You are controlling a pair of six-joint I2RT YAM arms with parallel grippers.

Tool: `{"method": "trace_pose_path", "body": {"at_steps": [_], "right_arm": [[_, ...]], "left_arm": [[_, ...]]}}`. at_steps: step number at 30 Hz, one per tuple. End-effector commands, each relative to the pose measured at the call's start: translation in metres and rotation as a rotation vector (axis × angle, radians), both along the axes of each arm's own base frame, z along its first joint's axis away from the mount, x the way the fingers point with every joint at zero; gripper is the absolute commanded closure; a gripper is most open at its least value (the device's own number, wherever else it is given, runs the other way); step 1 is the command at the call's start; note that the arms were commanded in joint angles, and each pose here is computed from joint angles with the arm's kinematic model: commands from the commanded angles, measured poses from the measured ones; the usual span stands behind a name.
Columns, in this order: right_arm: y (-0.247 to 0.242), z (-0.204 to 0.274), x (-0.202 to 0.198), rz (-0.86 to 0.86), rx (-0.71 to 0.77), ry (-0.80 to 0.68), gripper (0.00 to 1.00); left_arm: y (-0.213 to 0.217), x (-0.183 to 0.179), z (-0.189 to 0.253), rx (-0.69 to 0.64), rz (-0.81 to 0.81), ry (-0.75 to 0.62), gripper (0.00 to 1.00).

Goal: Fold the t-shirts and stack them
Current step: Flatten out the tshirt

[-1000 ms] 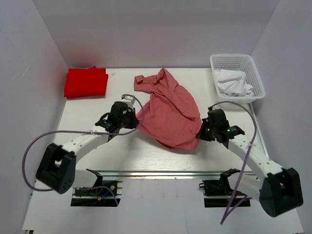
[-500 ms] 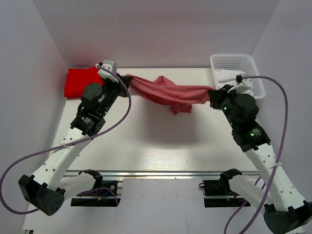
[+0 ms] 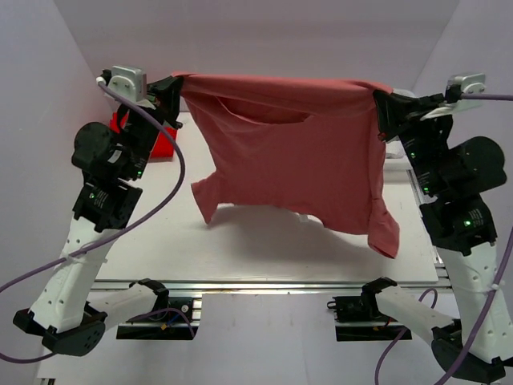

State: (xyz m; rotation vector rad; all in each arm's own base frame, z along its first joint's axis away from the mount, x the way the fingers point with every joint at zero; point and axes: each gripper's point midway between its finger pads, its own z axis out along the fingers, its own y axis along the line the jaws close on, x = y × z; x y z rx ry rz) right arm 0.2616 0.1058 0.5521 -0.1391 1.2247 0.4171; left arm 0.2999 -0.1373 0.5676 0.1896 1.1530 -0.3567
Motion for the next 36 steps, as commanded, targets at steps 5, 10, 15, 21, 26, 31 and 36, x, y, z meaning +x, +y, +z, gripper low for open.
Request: {"method": "trace_pose_path", "body": {"at_steps": [5,10,15,21,26,31,36], "right_arm": [[-0.001,0.078,-0.074,0.114,-0.073,-0.273,1.00],[0.004,0.094,-0.113,0.209,-0.105,-0.363,1.00],[-0.001,0.104,-0.143,0.237,-0.107,-0.426,1.00],[0.000,0.103,-0.178,0.307,-0.120,-0.494,1.00],[-0.003,0.094,-0.185,0.305,-0.119,-0.507,1.00],[0.000,0.082,-0.172,0.295,-0.119,-0.488,1.00],[0.008,0.046,-0.116,0.233,-0.104,-0.369,1.00]], "left_arm": [[0.034,-0.065,0.065,0.004,0.006,-0.150,1.00],[0.052,-0.115,0.093,0.003,-0.023,-0.233,1.00],[0.053,-0.159,0.110,0.028,-0.115,-0.312,1.00],[0.060,-0.187,0.117,0.022,-0.144,-0.345,1.00],[0.058,-0.212,0.116,0.034,-0.214,-0.379,1.00],[0.057,-0.202,0.107,0.035,-0.193,-0.355,1.00],[0.033,-0.149,0.072,0.072,-0.194,-0.242,1.00]]}}
